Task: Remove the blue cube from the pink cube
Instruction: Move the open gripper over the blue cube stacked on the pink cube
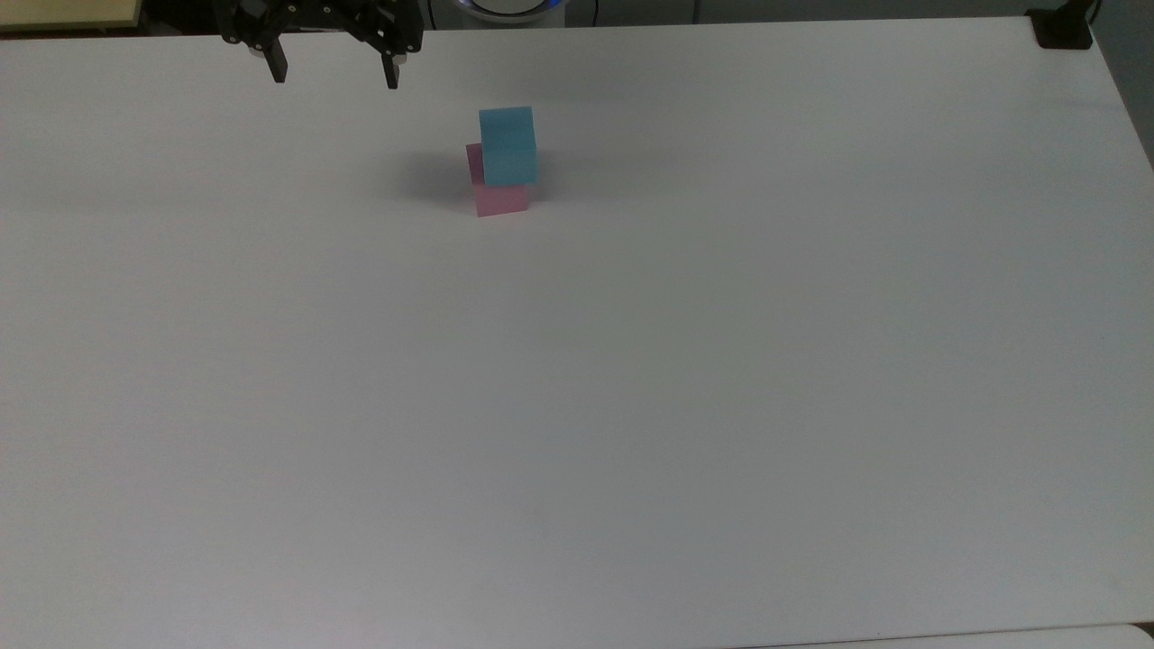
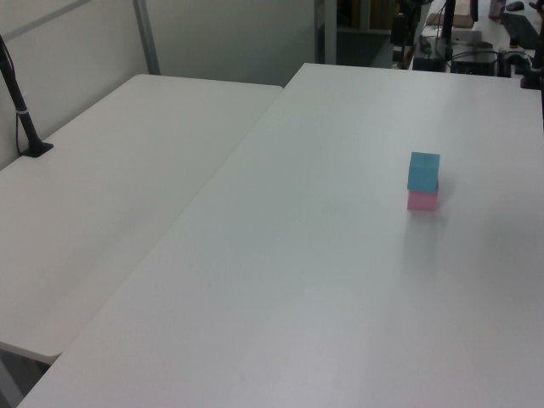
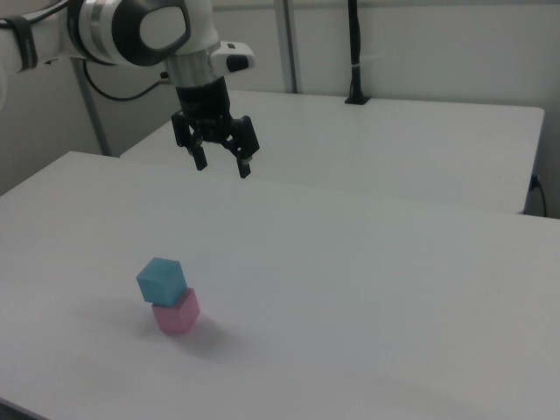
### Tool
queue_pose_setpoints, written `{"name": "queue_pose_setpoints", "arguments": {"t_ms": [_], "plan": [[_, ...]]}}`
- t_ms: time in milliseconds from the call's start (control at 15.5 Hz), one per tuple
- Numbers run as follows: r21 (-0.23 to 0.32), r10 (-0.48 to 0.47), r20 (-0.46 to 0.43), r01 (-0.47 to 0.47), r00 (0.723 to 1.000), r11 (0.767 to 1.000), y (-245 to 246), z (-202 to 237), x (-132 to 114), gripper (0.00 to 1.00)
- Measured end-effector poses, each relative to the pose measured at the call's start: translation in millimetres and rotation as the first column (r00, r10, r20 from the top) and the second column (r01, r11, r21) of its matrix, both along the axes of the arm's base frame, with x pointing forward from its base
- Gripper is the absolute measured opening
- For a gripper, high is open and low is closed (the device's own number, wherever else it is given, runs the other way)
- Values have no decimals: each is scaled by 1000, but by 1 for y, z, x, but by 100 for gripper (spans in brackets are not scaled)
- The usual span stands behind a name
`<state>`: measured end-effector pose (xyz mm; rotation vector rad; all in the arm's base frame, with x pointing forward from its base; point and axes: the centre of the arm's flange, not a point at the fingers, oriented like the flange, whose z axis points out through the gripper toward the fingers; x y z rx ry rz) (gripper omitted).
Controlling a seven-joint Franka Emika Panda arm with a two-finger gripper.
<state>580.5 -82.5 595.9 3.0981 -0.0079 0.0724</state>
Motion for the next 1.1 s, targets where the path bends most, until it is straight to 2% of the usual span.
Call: {"name": "queue_pose_setpoints", "arguments": {"t_ms": [258, 904, 1097], "plan": [[18, -20, 0, 20, 1000, 1000, -8, 4, -3, 100], [19, -30, 5, 30, 1000, 999, -13, 8, -5, 100], [30, -23, -22, 24, 999, 999, -9, 10, -18, 100]]}}
